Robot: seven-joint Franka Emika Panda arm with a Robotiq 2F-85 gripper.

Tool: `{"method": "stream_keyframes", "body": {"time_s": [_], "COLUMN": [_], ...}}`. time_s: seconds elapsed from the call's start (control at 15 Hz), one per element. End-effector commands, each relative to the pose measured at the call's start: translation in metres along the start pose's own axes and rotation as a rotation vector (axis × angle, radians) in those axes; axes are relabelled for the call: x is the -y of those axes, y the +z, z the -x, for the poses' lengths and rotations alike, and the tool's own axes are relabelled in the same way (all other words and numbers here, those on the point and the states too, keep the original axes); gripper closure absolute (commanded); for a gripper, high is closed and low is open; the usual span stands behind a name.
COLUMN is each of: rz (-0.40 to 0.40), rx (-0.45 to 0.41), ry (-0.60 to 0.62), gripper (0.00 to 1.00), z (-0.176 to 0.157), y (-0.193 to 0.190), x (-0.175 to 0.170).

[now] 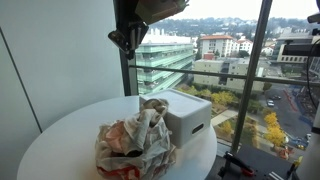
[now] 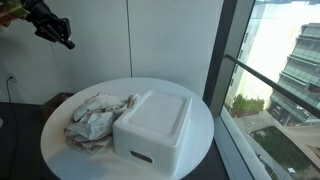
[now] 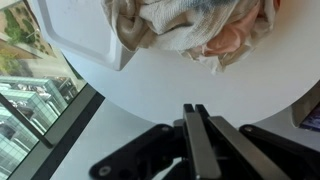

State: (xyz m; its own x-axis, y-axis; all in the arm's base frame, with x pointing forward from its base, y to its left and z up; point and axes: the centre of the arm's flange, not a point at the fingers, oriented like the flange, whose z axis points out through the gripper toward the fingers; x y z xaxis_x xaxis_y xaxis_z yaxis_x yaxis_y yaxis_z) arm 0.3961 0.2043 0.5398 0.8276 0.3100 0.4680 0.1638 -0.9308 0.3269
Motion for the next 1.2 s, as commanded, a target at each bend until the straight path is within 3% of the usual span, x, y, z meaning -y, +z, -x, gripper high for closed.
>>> {"method": "stream_keyframes", "body": {"time_s": [0.0,0.07,0.13,0.47,0.73,1.13], "rz": [-0.037,-0.027,-0.04,-0.061,-0.107,-0.162], "rx": [0.078,0.109,0.144,0.354,0.468,0.513], "ry": [-0.029,-0.027,-0.027,0.091,0.185,0.274], "gripper": [0.92,0.68,0.66,0.3,0.01,0.0], "z": [-0.001,-0.001,-0.001,0.007,0.022,0.032], "y": [0.025,0.043,0.06,0.164,0.227,0.281], "x": [0.026,0.031,0.034,0.018,0.007,0.005]}}
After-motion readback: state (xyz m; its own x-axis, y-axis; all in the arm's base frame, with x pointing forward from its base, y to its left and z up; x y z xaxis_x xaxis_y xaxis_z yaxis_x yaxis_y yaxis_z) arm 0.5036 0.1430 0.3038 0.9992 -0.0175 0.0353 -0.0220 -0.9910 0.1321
